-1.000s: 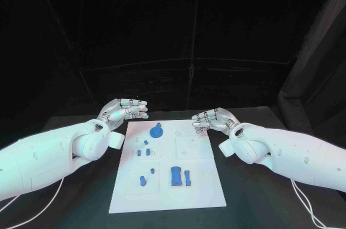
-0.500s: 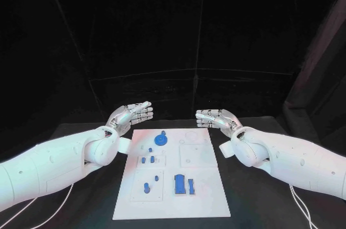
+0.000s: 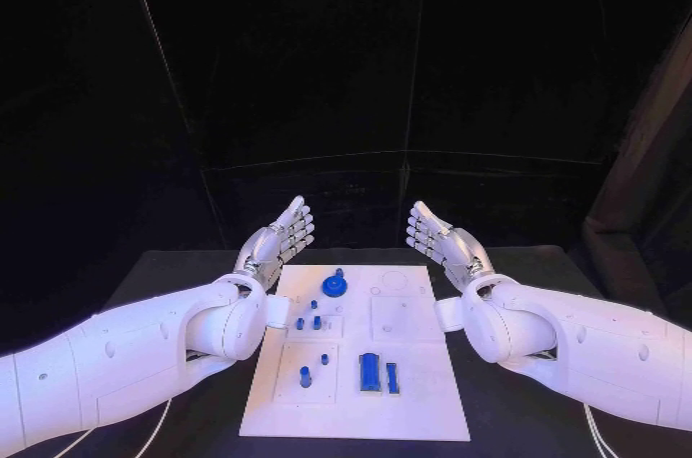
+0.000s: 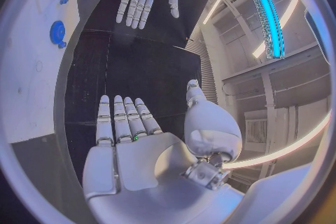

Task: Assemble the parts on the task board

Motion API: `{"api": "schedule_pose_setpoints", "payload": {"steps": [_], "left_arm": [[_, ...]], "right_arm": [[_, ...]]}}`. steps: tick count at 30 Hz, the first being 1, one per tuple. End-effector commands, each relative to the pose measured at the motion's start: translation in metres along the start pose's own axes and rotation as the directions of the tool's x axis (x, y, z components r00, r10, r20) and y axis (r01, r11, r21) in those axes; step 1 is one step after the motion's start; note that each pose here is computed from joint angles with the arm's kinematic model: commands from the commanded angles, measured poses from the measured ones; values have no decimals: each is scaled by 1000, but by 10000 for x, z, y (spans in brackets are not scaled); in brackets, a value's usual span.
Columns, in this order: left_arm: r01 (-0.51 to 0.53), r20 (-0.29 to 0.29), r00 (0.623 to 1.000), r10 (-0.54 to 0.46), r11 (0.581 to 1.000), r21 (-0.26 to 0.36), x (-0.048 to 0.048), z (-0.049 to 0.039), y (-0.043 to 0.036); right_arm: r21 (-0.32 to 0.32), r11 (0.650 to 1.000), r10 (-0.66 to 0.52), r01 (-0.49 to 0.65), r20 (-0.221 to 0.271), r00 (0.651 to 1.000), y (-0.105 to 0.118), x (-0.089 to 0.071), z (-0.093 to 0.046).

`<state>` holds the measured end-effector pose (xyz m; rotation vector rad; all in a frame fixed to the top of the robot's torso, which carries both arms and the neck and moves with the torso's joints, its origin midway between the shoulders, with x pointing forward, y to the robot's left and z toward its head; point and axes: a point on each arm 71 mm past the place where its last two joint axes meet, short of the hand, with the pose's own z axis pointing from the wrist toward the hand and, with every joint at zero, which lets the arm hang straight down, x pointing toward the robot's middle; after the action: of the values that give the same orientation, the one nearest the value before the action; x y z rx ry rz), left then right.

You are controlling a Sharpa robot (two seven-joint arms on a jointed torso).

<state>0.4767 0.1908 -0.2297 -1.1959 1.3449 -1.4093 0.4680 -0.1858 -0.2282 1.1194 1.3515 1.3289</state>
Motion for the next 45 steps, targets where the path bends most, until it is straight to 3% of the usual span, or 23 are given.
{"api": "schedule_pose_setpoints", "payload": {"steps": [1, 9, 45], "left_arm": [[-72, 152, 986, 67, 997, 29, -35, -70, -40], [-80, 188, 979, 73, 996, 27, 20, -151, -50], [-80, 188, 979, 73, 996, 27, 20, -151, -50]], "right_arm": [[-13, 1000, 16, -14, 151, 988, 34, -65, -50], [-11, 1000, 19, -18, 161, 987, 39, -55, -74], [-11, 1000, 19, -18, 161, 987, 39, -55, -74]]}}
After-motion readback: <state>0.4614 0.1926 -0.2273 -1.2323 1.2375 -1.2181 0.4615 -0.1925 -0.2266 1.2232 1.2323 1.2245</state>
